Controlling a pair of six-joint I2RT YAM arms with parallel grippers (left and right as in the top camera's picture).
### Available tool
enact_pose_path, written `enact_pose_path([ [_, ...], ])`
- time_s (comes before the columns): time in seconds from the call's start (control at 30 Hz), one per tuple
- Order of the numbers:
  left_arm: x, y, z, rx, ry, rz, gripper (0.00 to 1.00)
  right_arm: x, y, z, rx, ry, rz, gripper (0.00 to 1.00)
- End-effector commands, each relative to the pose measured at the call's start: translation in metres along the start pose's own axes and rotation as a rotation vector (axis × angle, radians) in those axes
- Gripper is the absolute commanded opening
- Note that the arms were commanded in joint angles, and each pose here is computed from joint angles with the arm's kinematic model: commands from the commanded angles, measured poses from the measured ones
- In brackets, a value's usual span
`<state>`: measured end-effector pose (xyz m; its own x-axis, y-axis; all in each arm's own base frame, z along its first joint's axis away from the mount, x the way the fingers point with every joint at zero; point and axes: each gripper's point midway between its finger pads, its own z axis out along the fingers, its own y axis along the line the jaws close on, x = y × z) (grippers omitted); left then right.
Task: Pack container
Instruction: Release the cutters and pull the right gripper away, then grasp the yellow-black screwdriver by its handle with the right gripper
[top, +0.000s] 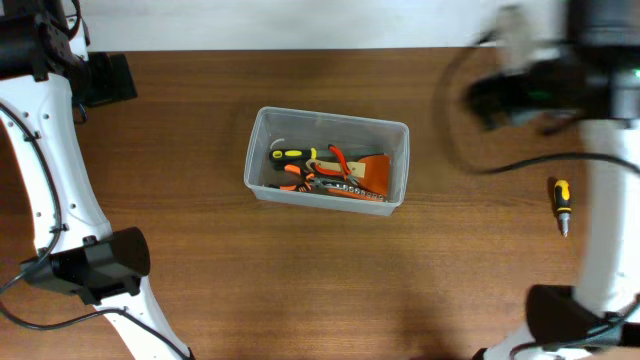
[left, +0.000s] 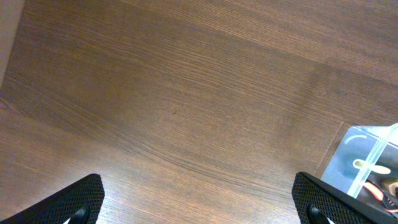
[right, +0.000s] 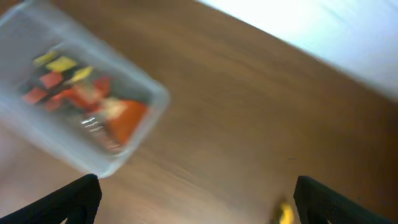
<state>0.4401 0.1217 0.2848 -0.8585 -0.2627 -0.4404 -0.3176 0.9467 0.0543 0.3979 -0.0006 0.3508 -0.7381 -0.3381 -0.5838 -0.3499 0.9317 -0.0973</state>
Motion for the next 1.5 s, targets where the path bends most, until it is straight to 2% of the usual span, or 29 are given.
enact_pose_path([
  [0.0, 0.0, 0.003, -0.005, -0.009, -0.009, -0.017, 0.99, 0.041, -0.073, 0.002, 0.108, 0.059, 0.389, 0.99],
  [0.13, 0.0, 0.003, -0.005, -0.009, -0.009, -0.017, 0.99, 0.098, -0.14, 0.009, 0.193, 0.117, 0.648, 0.99],
  [0.23, 0.0, 0.003, -0.005, -0.009, -0.009, -0.017, 0.99, 0.148, -0.169, 0.031, 0.206, 0.203, 0.793, 0.99],
  [0.43, 0.0, 0.003, -0.005, -0.009, -0.009, -0.017, 0.99, 0.225, -0.179, 0.093, 0.158, 0.354, 0.909, 0.99],
  [0.57, 0.0, 0.003, -0.005, -0.009, -0.009, -0.017, 0.99, 0.256, -0.171, 0.126, 0.123, 0.417, 0.919, 0.99],
  [0.63, 0.0, 0.003, -0.005, -0.009, -0.009, -0.017, 0.99, 0.265, -0.165, 0.14, 0.091, 0.443, 0.872, 0.98],
  [0.73, 0.0, 0.003, -0.005, -0.009, -0.009, -0.017, 0.99, 0.274, -0.16, 0.154, 0.054, 0.469, 0.768, 0.84],
  [0.77, 0.0, 0.003, -0.005, -0.009, -0.009, -0.017, 0.99, 0.278, -0.16, 0.158, 0.057, 0.476, 0.745, 0.82],
  [0.9, 0.0, 0.003, -0.005, -0.009, -0.009, -0.017, 0.99, 0.306, -0.172, 0.168, 0.152, 0.562, 0.722, 0.88],
  [1.07, 0.0, 0.003, -0.005, -0.009, -0.009, -0.017, 0.99, 0.325, -0.168, 0.188, 0.152, 0.595, 0.721, 0.88],
  [1.47, 0.0, 0.003, -0.005, -0.009, -0.009, -0.017, 0.99, 0.334, -0.173, 0.213, 0.178, 0.59, 0.696, 0.77],
])
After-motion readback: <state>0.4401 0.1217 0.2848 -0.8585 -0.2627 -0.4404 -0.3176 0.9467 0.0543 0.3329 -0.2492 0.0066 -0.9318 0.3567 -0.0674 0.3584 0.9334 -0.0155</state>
